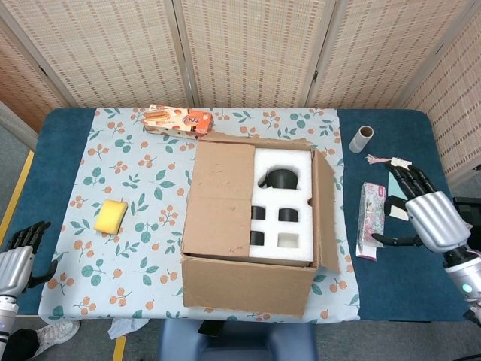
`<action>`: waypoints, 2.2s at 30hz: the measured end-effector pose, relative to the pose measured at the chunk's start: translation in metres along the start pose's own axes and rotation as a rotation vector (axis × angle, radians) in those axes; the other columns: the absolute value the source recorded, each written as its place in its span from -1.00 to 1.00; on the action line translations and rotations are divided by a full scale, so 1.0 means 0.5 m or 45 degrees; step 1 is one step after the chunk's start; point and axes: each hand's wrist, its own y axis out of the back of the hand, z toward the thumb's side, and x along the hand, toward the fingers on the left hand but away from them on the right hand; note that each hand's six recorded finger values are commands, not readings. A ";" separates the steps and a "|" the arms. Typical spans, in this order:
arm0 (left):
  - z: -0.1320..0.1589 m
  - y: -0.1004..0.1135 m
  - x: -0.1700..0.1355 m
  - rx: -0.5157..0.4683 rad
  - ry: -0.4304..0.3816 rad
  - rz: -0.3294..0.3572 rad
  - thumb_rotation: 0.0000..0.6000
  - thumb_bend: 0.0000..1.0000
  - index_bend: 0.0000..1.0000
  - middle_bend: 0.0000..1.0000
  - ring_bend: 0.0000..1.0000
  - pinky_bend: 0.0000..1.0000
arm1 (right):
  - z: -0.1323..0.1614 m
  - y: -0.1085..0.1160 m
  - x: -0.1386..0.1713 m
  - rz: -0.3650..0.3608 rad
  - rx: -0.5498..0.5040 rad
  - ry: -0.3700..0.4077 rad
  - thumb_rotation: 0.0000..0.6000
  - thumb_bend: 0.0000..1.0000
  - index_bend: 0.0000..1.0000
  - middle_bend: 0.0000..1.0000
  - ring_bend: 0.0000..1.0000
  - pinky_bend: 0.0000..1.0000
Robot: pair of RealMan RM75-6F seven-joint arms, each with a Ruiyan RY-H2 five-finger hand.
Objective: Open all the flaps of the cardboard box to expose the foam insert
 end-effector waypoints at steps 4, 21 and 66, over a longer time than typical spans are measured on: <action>0.002 0.002 0.001 0.001 -0.010 0.009 1.00 -0.03 -0.83 -0.86 -1.00 -1.00 | -0.019 -0.006 0.022 -0.036 -0.055 -0.013 0.30 -0.59 -0.05 -1.00 -1.00 -1.00; 0.280 0.103 0.001 0.180 -0.619 0.058 1.00 0.47 -0.26 -0.94 -1.00 -1.00 | -0.051 -0.045 0.136 -0.366 -0.190 -0.157 0.72 -0.59 -0.28 -1.00 -1.00 -1.00; 0.885 -0.030 0.148 0.314 -1.241 -0.117 1.00 1.00 -0.16 -0.98 -1.00 -1.00 | -0.154 0.003 0.210 -0.372 -0.499 -0.200 0.74 -0.59 -0.32 -1.00 -1.00 -1.00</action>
